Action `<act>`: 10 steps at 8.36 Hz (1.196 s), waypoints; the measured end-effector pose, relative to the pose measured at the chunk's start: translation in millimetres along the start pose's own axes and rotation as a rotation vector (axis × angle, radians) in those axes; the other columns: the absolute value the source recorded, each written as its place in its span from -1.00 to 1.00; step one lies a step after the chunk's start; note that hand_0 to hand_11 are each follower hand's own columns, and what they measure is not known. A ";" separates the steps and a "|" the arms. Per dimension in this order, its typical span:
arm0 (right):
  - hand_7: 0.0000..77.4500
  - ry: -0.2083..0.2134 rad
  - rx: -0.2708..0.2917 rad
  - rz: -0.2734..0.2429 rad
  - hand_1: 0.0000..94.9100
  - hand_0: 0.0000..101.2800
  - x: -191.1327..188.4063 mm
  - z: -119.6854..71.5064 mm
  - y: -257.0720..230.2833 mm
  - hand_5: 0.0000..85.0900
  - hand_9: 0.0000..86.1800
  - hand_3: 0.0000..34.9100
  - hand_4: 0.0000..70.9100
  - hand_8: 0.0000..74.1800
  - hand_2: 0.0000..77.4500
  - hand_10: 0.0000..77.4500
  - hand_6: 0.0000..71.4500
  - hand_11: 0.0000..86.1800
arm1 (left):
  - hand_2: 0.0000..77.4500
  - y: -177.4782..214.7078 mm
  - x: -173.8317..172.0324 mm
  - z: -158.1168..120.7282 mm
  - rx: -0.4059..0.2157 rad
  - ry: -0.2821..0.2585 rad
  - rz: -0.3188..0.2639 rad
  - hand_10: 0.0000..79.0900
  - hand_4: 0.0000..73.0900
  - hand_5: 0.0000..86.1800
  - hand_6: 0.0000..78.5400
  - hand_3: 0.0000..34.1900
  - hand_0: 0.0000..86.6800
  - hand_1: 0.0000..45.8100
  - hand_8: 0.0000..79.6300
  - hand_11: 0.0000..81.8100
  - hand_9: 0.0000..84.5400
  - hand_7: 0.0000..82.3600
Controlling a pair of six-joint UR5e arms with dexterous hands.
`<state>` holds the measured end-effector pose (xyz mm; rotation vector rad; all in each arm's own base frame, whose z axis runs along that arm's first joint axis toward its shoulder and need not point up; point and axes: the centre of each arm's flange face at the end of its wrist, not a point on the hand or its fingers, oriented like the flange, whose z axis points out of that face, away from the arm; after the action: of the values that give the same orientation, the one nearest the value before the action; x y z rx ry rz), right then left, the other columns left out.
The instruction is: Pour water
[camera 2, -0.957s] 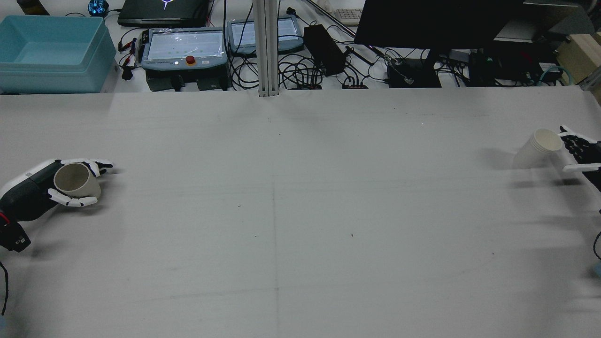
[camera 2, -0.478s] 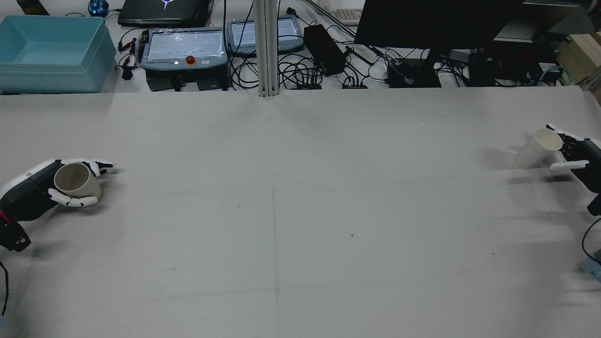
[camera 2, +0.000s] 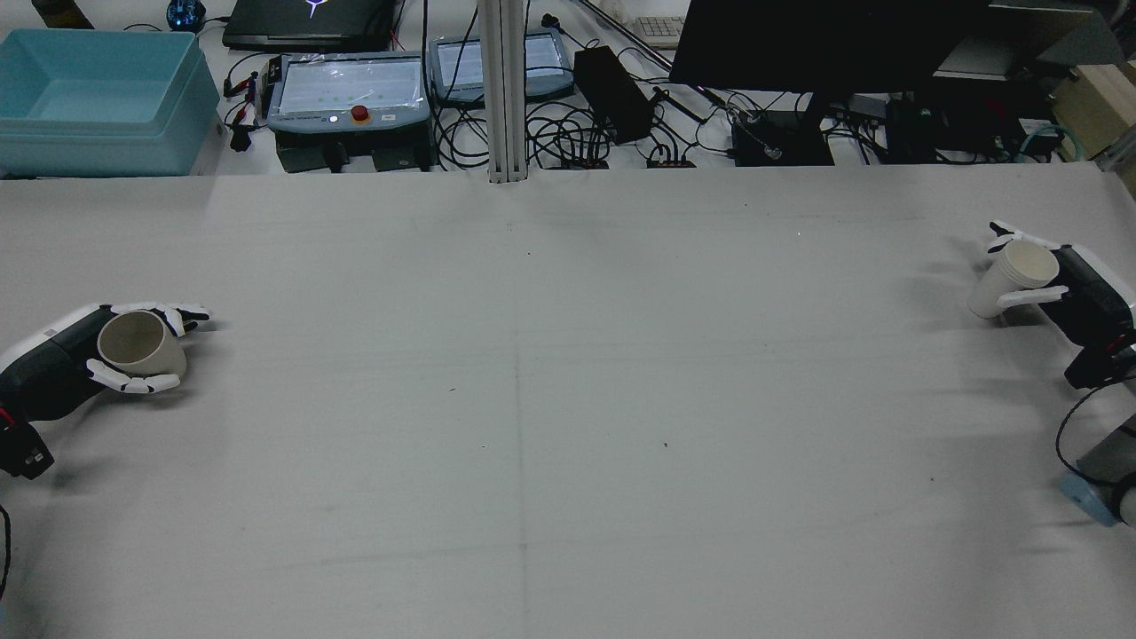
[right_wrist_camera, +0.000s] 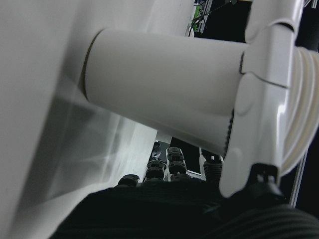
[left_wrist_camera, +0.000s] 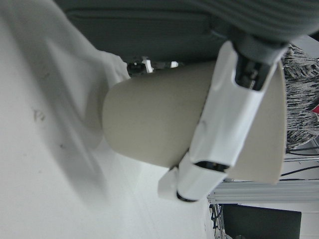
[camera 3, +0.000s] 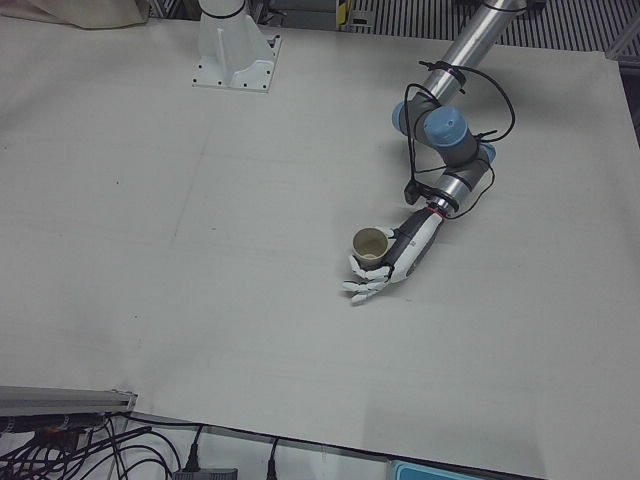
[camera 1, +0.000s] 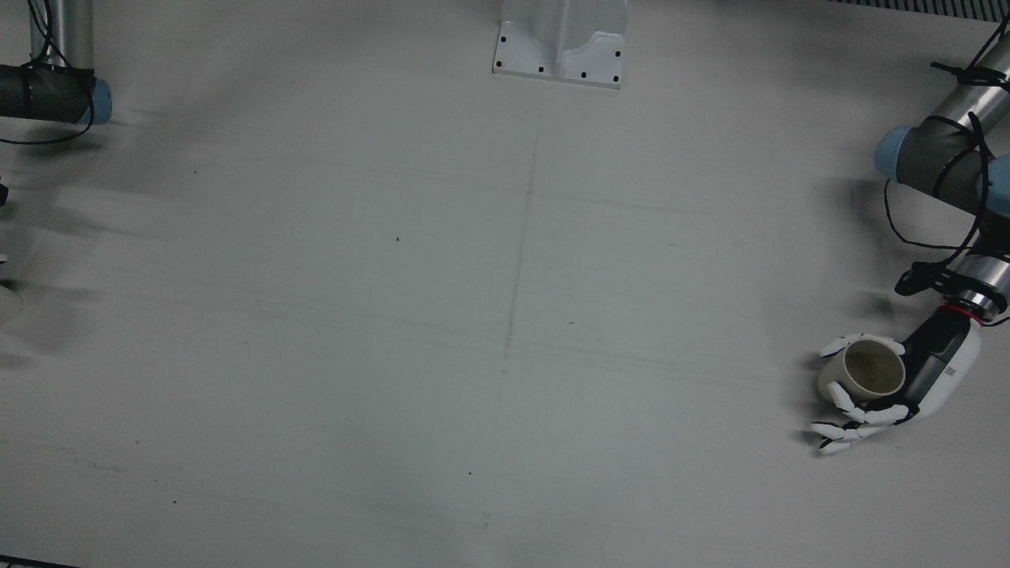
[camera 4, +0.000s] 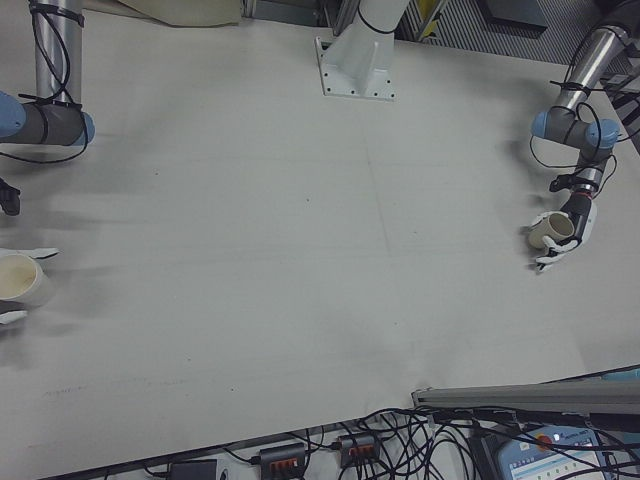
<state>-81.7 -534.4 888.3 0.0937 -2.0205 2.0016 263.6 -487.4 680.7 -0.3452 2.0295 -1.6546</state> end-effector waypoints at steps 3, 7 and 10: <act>-0.70 0.028 -0.042 -0.022 -0.60 0.35 23.2 28.5 36.9 -0.15 -0.86 -1.00 -0.37 -0.87 -0.99 -1.00 -0.76 -0.99 | -0.23 -7.5 -0.2 -3.1 0.001 0.002 0.000 -0.75 0.27 0.01 -0.36 -1.00 0.86 0.33 -0.66 -0.60 -0.66 -0.38; 0.11 0.036 -0.054 -0.037 -0.26 0.59 21.4 39.6 82.6 0.00 -0.10 -1.00 -0.08 0.09 -0.69 -0.21 0.19 -0.53 | -0.21 -7.6 0.2 -3.3 0.003 0.001 -0.015 -0.78 0.27 0.01 -0.36 -1.00 0.87 0.33 -0.66 -0.56 -0.66 -0.38; 0.39 0.024 -0.112 -0.016 -0.38 0.59 6.0 60.3 177.9 0.09 0.20 -0.97 -0.03 0.50 -0.14 0.30 0.56 0.13 | -0.21 19.7 5.8 -0.2 0.012 -0.010 -0.062 -0.78 0.27 0.01 -0.35 -1.00 0.86 0.33 -0.66 -0.99 -0.66 -0.38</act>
<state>-141.8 -587.6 718.3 0.0609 -2.1049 1.8666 260.9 -485.5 660.4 -0.4158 2.0198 -1.6978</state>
